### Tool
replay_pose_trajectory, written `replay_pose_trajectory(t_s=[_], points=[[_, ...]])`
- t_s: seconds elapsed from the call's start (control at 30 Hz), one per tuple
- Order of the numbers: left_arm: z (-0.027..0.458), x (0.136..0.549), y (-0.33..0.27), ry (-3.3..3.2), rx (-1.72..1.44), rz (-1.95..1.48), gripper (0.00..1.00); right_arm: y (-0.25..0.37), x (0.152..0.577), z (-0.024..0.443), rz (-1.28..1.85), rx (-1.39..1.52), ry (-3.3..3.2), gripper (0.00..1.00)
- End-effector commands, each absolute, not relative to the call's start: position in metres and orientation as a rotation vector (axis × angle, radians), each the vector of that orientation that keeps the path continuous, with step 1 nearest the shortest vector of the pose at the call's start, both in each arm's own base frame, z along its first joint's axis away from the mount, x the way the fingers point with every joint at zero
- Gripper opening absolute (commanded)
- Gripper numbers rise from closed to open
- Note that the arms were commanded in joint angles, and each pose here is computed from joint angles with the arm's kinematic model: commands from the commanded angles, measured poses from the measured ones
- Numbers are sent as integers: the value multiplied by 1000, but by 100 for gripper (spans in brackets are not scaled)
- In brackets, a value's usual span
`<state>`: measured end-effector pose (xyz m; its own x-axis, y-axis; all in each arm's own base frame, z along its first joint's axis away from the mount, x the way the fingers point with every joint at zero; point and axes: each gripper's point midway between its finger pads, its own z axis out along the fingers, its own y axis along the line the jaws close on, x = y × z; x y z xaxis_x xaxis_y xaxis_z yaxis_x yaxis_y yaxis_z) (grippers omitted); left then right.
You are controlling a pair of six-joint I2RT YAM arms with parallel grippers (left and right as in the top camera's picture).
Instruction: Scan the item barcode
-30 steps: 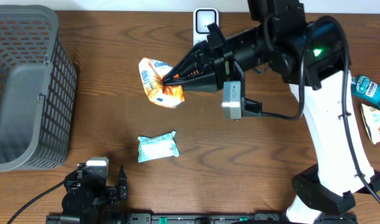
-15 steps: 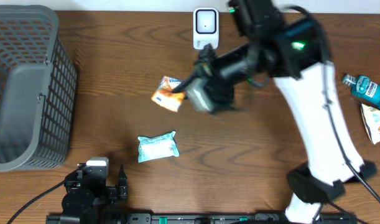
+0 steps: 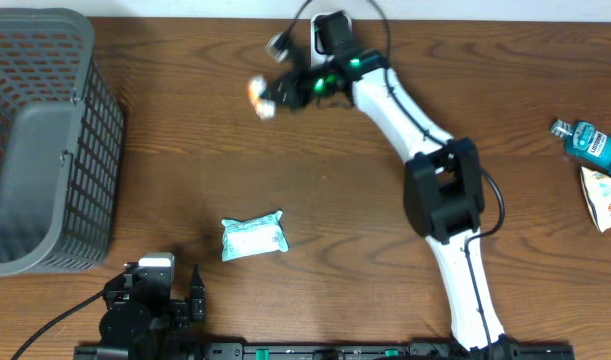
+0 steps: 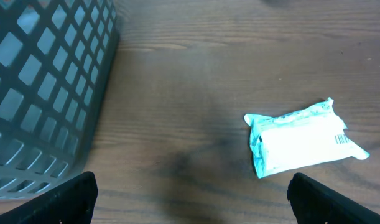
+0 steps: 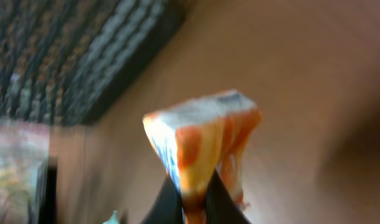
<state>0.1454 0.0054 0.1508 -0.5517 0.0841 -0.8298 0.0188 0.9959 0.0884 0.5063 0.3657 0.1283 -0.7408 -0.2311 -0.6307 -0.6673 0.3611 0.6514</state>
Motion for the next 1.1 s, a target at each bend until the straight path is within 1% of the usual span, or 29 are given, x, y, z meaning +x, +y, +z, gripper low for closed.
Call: replay_pose_trajectory(t_s=[0.0, 0.1, 0.2, 0.27, 0.5, 0.63, 0.8, 0.93, 1.0, 1.07], points=[[150, 145, 7, 2157, 63, 95, 98, 328, 558, 169, 1613, -197, 2258, 1], [150, 145, 7, 2157, 63, 95, 98, 302, 602, 183, 1607, -28, 2116, 1], [150, 145, 7, 2157, 63, 95, 98, 281, 632, 170, 1527, 222, 2100, 1], [150, 145, 7, 2157, 63, 95, 98, 274, 641, 162, 1482, 296, 2096, 1], [150, 145, 7, 2157, 63, 95, 98, 262, 648, 141, 1379, 387, 2142, 1], [150, 145, 7, 2157, 63, 95, 98, 249, 648, 120, 1286, 492, 2206, 1], [150, 145, 7, 2157, 63, 95, 98, 240, 646, 103, 1181, 511, 2259, 1], [150, 145, 7, 2157, 63, 95, 98, 233, 646, 110, 1171, 432, 2257, 1], [150, 145, 7, 2157, 63, 95, 98, 217, 640, 118, 1145, 387, 2288, 1], [150, 145, 7, 2157, 63, 95, 98, 191, 634, 127, 1048, 337, 2324, 2]])
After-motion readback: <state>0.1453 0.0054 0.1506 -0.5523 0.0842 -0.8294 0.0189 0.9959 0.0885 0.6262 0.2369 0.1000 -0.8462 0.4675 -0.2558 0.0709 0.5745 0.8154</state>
